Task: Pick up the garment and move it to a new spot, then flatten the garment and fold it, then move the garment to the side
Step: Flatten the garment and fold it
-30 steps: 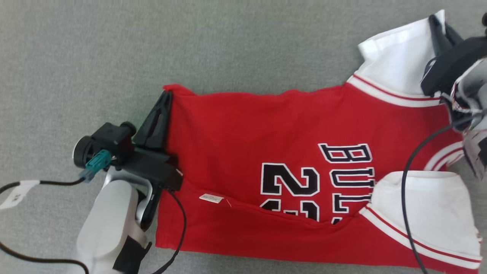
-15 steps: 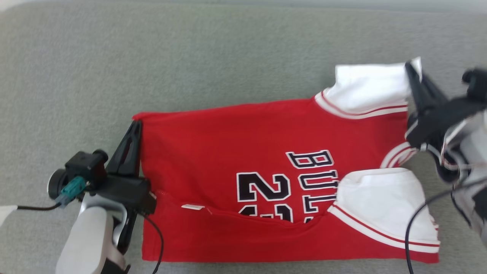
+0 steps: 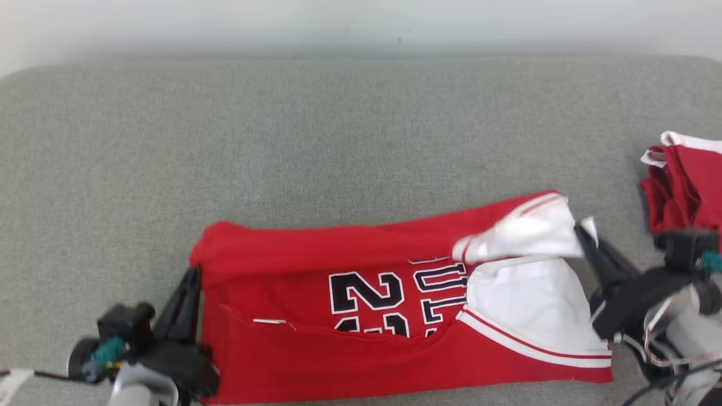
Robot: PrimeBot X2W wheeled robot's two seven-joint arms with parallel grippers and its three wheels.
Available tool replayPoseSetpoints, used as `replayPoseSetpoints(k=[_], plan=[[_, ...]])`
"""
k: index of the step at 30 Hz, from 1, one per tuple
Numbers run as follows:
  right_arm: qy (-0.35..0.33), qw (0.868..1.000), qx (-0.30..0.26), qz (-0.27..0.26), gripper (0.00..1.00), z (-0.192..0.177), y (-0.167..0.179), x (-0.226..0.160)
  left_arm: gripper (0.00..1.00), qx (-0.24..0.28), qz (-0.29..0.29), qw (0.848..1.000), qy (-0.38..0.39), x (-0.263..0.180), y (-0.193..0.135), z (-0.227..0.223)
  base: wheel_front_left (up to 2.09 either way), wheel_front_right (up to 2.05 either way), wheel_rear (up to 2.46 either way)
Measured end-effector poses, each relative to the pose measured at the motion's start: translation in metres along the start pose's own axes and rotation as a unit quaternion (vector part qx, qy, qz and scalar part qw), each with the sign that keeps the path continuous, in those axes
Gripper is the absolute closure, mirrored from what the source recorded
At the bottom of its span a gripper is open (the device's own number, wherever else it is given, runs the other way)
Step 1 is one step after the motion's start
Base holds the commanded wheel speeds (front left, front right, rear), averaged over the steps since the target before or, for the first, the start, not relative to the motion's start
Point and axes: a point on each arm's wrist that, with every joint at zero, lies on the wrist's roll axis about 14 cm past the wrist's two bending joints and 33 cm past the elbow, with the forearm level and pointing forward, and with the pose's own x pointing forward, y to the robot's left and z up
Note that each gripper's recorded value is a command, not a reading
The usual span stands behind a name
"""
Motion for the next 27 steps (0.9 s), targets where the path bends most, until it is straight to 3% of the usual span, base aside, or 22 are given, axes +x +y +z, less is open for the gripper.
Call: replayPoseSetpoints(k=[18,19,20,21,22,27], plan=[[-0.003,0.999,0.052,-0.011,1.0,-0.027,0.017,-0.041,1.0,-0.029,-0.002,0.999,0.013,-0.052,-0.016,-0.009,0.0,0.0,0.0],[-0.004,0.998,0.054,-0.013,1.0,-0.027,0.017,-0.042,0.93,-0.032,-0.003,0.999,0.014,-0.054,-0.017,-0.01,0.0,0.0,0.0],[-0.004,0.998,0.054,-0.014,1.0,-0.029,0.017,-0.043,0.63,-0.034,-0.002,0.999,0.017,-0.057,-0.018,-0.012,0.0,0.0,0.0],[-0.004,0.998,0.056,-0.015,0.85,-0.03,0.018,-0.044,0.41,-0.037,-0.001,0.999,0.021,-0.058,-0.018,-0.014,0.0,0.0,0.0],[-0.005,0.998,0.06,-0.016,0.0,-0.03,0.018,-0.044,0.0,-0.04,0.002,0.999,0.022,-0.06,-0.017,-0.015,0.0,0.0,0.0],[-0.031,0.996,0.074,-0.039,0.0,-0.019,0.007,-0.05,0.0,-0.037,0.028,0.999,0.023,-0.071,-0.005,-0.017,0.0,0.0,0.0]])
